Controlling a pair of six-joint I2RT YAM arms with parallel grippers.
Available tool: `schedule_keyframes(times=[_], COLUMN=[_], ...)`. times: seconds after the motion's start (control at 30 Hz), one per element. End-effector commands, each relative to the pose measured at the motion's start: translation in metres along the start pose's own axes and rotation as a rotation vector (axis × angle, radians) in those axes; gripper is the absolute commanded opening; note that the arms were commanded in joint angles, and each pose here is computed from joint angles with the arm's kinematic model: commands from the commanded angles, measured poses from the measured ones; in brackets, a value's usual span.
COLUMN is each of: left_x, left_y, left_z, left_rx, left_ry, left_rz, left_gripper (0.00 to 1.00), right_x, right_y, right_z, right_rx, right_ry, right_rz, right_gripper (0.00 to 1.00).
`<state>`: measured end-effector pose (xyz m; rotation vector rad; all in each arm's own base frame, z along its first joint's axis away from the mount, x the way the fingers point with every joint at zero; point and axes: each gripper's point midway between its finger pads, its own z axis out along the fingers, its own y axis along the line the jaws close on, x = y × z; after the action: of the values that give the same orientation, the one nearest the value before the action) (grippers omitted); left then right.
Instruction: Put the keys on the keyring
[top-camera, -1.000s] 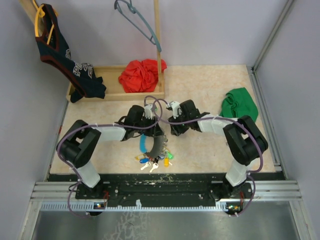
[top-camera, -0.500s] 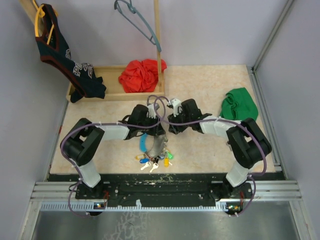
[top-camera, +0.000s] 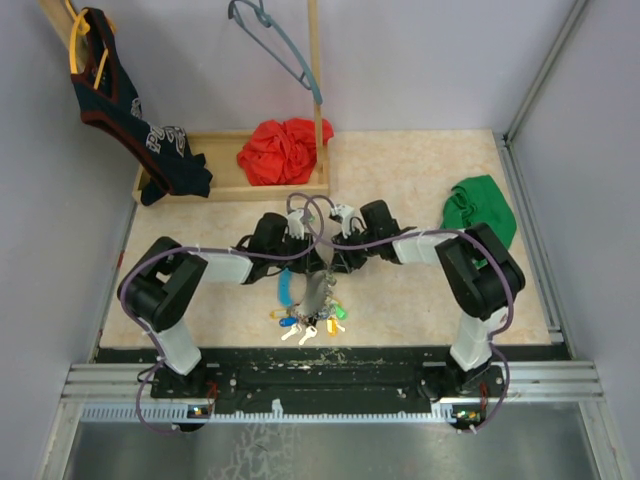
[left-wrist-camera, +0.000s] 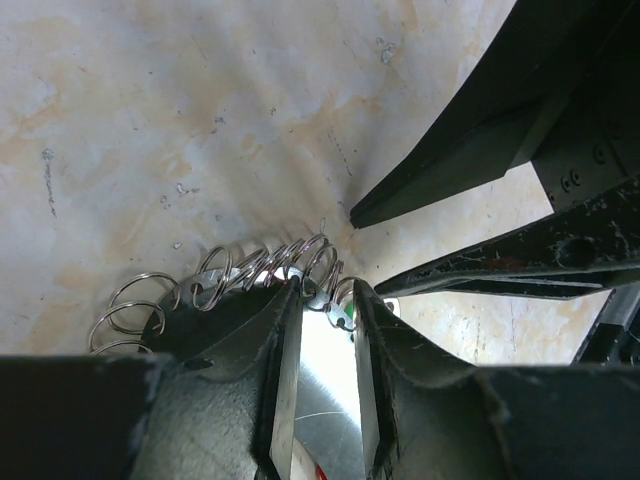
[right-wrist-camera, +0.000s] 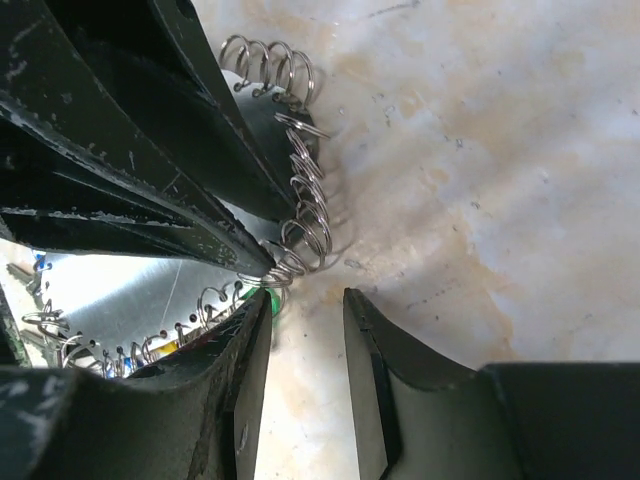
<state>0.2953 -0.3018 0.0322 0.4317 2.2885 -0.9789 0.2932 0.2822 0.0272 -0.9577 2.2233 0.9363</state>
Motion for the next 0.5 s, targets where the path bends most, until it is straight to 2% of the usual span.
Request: schedule_keyframes(times=[0.0, 0.23, 0.47], left_x=[0.007, 0.008, 0.008], left_y=[0.001, 0.005, 0.008], left_z=[-0.005, -0.008, -0.008], left_rx=[0.037, 0.048, 0.055], left_ry=[0.002, -0.006, -0.009], left_rz=[-0.034, -0.054, -0.064], left_gripper=[0.33, 0.33, 0.3], right_x=[-0.024, -0.022, -0.016], right_y=[0.004, 0.005, 0.016], right_z=[0.007, 0.013, 0.015], right_rx=[-0.081, -0.131, -0.224], right_ry=[-0.065, -0.066, -0.047], right_rz=[-0.039, -0.031, -0.048], right_gripper=[0.35, 0.3, 0.3])
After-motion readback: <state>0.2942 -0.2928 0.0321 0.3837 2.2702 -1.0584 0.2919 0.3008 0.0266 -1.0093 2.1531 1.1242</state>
